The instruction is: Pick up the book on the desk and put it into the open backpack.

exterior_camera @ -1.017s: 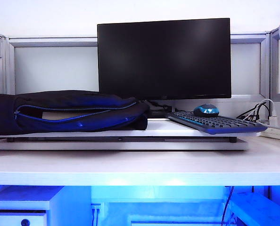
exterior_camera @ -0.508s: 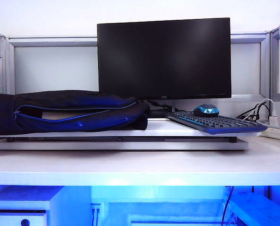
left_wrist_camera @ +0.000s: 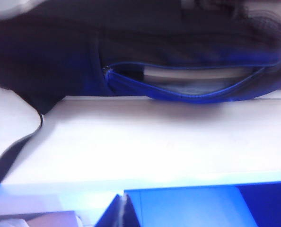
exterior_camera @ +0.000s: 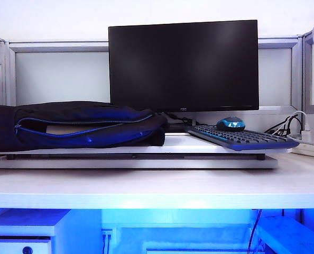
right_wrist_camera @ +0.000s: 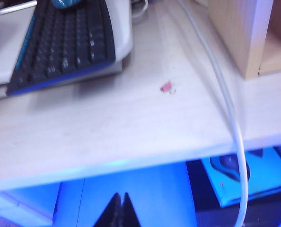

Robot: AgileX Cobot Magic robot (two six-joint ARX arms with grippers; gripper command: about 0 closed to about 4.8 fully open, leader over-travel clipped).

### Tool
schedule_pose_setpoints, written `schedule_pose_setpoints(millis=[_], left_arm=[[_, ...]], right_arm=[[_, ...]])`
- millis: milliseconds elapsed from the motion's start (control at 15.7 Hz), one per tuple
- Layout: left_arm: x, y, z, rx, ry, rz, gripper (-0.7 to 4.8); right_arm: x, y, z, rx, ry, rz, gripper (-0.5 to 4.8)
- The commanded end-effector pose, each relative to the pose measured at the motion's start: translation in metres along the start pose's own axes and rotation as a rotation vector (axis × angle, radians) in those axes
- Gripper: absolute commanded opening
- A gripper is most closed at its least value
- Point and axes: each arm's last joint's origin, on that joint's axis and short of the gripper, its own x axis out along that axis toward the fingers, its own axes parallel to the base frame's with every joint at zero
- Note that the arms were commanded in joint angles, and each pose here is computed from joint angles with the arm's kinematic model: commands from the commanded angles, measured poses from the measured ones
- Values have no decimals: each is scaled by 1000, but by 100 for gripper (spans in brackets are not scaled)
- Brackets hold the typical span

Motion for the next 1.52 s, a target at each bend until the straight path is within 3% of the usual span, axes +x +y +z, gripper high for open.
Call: schedule_pose_setpoints(millis=[64, 508, 890, 1207, 1525], left_arm=[[0, 3, 0, 67, -5, 53, -6], [-1, 16, -2, 11, 22, 175, -6], [-1, 14, -1, -9, 14, 118, -6], [0, 12, 2, 26, -21, 51, -6], [-1, 12, 7, 36, -74, 38, -6]], right_arm=[[3, -1, -7, -2, 6, 37, -6], [6, 2, -16, -31, 44, 82, -6], [6, 2, -17, -68, 48, 86, -6], [6, 2, -16, -94, 37, 89, -6], [-1, 5, -10, -126, -65, 113, -6]])
